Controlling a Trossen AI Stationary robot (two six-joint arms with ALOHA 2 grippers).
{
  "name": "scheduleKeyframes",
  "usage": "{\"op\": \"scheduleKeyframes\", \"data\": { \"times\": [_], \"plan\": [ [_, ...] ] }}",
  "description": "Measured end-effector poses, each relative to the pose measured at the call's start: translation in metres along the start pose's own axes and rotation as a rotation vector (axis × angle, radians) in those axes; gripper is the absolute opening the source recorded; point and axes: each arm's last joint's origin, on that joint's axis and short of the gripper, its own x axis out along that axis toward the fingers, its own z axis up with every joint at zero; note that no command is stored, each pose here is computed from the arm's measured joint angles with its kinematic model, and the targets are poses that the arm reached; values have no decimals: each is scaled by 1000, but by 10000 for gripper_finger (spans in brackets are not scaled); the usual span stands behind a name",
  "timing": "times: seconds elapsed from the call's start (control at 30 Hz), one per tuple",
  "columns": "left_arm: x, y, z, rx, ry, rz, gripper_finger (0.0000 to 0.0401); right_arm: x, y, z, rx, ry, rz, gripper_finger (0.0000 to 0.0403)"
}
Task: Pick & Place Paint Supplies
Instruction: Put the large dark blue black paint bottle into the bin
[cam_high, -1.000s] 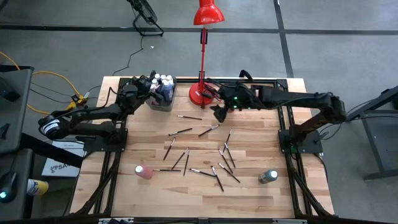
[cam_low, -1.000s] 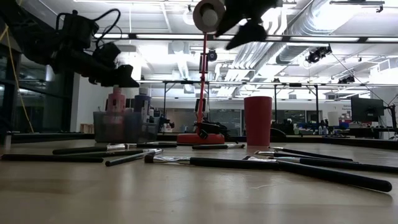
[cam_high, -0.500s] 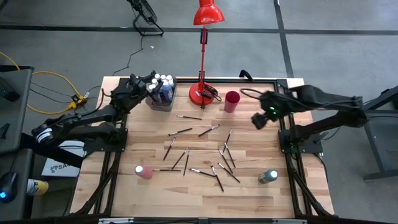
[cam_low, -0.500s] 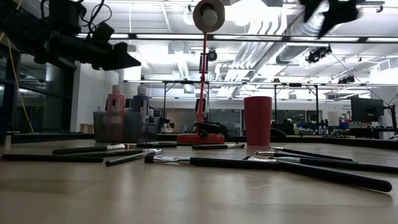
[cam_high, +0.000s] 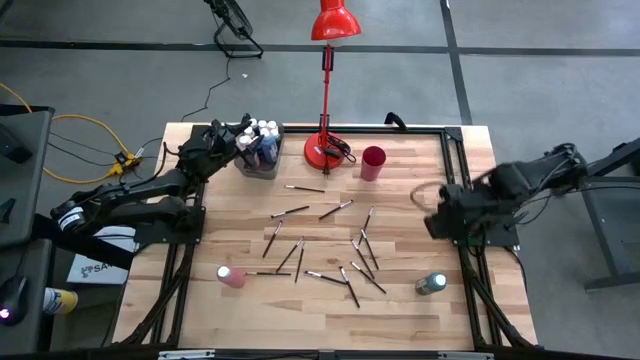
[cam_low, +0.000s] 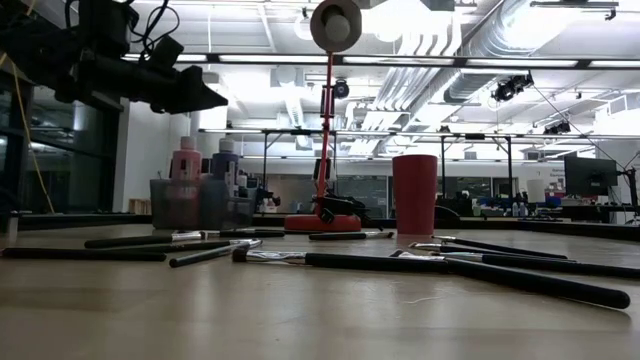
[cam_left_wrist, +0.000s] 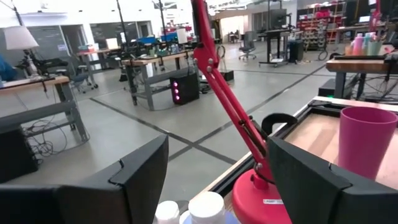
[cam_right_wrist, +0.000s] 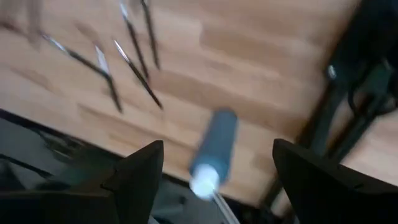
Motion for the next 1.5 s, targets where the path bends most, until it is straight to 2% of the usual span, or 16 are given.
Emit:
{"op": "scheduleKeyframes", "data": {
  "times": [0.13, 0.37, 0.53, 0.83, 1.0, 1.2, 1.33, 1.5],
  "plan": [
    [0, -1, 0, -2, -3, -27, 267, 10, -1, -29, 18, 48, -59, 295],
    [0, -1, 0, -16, -5, -43, 267, 24, -3, -90, 34, 66, 27, 295],
    [0, -1, 0, -20, -5, -43, 267, 51, -9, -132, -61, 35, -59, 295],
    [0, -2, 0, -23, -9, -74, 267, 115, -22, -182, -300, -195, -164, 295],
    [0, -4, 0, -25, -14, -124, 267, 158, -28, -200, -410, -338, -215, 295],
    [-1, -6, 1, -86, -16, -199, 267, 204, -35, -208, -499, -507, -290, 295],
    [-1, -7, 1, -119, -14, -229, 267, 225, -37, -207, -530, -611, -301, 295],
    [-1, -7, 1, -153, -11, -252, 267, 240, -32, -201, -500, -680, -313, 295]
  ]
}}
